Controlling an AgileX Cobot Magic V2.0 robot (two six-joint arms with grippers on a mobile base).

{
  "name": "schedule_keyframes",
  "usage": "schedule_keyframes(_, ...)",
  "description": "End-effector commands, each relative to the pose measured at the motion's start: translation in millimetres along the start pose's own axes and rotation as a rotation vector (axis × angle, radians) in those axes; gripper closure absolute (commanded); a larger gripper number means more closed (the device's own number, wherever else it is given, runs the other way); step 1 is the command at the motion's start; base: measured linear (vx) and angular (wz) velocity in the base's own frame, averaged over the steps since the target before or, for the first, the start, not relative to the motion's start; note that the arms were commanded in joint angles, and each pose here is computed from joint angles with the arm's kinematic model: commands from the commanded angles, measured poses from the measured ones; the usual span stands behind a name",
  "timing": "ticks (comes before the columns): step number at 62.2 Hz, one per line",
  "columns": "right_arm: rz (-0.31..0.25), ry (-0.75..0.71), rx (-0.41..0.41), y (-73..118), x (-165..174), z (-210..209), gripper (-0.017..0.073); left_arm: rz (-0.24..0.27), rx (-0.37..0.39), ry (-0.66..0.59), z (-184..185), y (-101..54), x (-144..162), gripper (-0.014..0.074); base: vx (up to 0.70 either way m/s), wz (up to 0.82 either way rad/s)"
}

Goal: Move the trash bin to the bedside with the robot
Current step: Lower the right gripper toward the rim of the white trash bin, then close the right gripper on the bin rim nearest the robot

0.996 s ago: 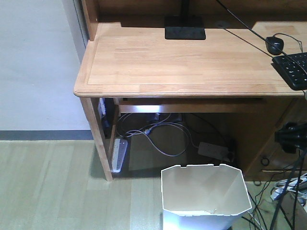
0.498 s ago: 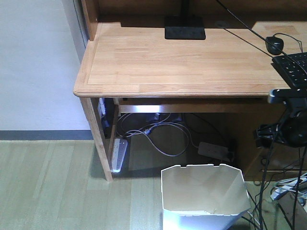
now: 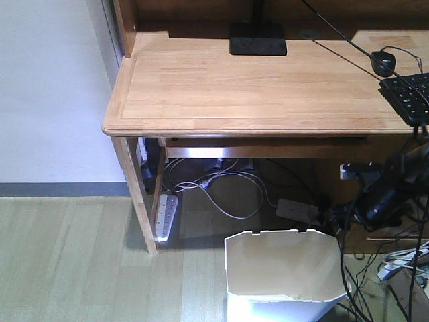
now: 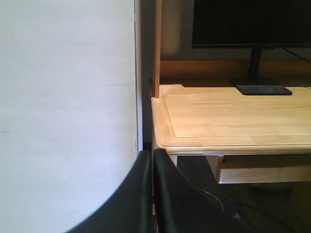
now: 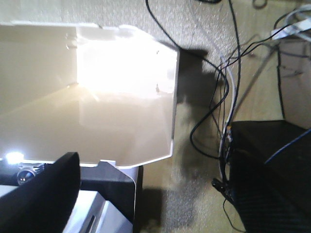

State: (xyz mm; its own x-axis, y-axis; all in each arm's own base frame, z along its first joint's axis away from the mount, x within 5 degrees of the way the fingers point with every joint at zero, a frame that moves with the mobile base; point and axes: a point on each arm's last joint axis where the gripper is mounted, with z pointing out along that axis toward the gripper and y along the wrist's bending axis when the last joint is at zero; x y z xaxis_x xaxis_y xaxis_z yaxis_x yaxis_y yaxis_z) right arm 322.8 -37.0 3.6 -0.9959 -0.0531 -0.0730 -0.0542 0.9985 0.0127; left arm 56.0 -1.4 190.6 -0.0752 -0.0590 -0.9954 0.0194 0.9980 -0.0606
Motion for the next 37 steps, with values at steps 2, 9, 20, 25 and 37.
schedule_keyframes(2,-0.012,-0.02,0.007,-4.4,-8,14,-0.0034,-0.012,0.009,-0.06,1,-0.1,2,0.0599,0.0,0.0)
schedule_keyframes(9,-0.01,0.012,0.003,-4.7,-6,37,-0.0034,-0.012,0.009,-0.06,1,-0.1,2,0.0599,0.0,0.0)
schedule_keyframes(20,-0.006,0.057,-0.005,-6.0,-3,67,-0.0034,-0.012,0.009,-0.06,1,-0.1,2,0.0599,0.0,0.0)
schedule_keyframes(25,0.015,0.069,-0.007,-10.6,0,77,-0.0034,-0.012,0.009,-0.06,1,-0.1,2,0.0599,0.0,0.0)
schedule_keyframes(37,0.053,0.078,-0.007,-29.5,4,93,-0.0034,-0.012,0.009,-0.06,1,-0.1,2,0.0599,0.0,0.0)
